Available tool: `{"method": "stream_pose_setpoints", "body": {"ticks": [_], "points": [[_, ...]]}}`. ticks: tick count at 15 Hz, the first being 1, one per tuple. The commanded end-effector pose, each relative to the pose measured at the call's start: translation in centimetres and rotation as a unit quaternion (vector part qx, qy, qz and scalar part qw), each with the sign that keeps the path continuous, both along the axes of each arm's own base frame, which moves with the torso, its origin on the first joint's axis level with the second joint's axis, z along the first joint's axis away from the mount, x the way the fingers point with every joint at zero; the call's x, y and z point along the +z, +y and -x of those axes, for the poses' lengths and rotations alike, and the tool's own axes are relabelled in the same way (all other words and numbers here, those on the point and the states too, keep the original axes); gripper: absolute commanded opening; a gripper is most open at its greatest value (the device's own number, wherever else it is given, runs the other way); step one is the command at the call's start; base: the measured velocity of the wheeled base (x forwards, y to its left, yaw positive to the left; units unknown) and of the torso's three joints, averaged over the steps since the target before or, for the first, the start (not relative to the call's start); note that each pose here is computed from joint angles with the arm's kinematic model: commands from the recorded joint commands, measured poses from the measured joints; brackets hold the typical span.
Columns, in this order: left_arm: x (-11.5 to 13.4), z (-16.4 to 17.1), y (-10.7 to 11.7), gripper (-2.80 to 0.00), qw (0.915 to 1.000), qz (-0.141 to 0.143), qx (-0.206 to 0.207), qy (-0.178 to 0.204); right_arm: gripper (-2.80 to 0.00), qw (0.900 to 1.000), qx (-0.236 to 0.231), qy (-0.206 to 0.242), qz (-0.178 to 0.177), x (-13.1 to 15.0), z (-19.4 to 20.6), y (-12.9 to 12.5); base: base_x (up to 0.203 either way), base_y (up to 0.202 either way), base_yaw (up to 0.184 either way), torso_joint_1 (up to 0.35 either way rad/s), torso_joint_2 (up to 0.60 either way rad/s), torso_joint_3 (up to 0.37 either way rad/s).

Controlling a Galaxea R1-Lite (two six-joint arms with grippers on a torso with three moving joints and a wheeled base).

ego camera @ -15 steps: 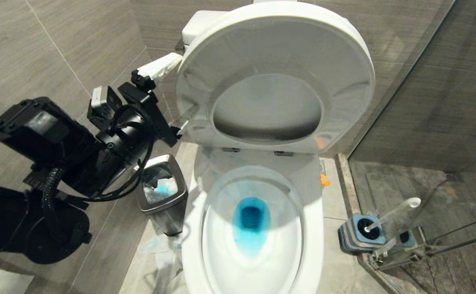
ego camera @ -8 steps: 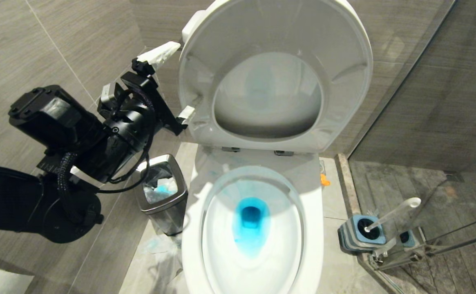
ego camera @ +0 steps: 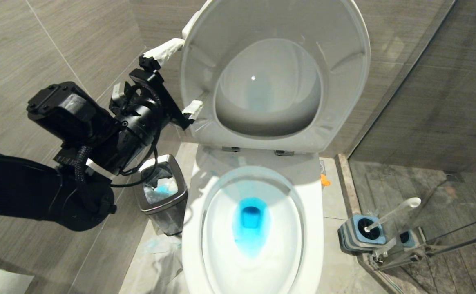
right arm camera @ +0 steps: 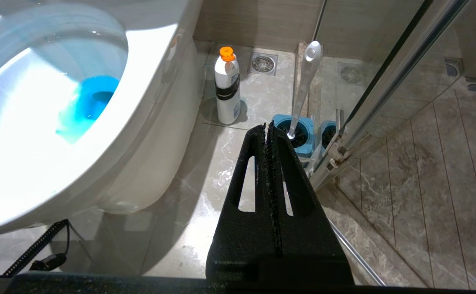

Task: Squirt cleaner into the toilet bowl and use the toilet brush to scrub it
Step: Use the left hand to lift the toilet lid slightly

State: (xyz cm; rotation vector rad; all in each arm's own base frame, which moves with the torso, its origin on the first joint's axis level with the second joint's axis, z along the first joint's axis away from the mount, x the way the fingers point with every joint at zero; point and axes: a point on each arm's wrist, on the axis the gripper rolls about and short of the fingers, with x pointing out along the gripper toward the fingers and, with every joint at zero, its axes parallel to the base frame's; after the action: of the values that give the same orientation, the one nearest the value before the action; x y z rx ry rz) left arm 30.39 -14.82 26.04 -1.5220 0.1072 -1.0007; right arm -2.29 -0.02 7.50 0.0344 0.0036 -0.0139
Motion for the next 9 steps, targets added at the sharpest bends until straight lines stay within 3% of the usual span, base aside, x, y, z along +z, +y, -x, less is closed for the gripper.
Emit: {"method": "stream_pose_setpoints", "body": {"ticks": [1, 9], "points": [[-0.5, -1.0, -0.5, 0.00, 0.9999, 0.002, -0.005, 0.009, -2.80, 1.000, 0.000, 0.001, 0.000, 0.0, 0.0, 0.0, 0.000, 0.000, 0.000, 0.000, 0.00, 0.000], [-0.2, -4.0, -1.8, 0.00, 0.9998, 0.014, -0.012, 0.006, -2.80, 1.000, 0.000, 0.000, 0.000, 0.0, 0.0, 0.0, 0.000, 0.000, 0.000, 0.000, 0.00, 0.000]]}}
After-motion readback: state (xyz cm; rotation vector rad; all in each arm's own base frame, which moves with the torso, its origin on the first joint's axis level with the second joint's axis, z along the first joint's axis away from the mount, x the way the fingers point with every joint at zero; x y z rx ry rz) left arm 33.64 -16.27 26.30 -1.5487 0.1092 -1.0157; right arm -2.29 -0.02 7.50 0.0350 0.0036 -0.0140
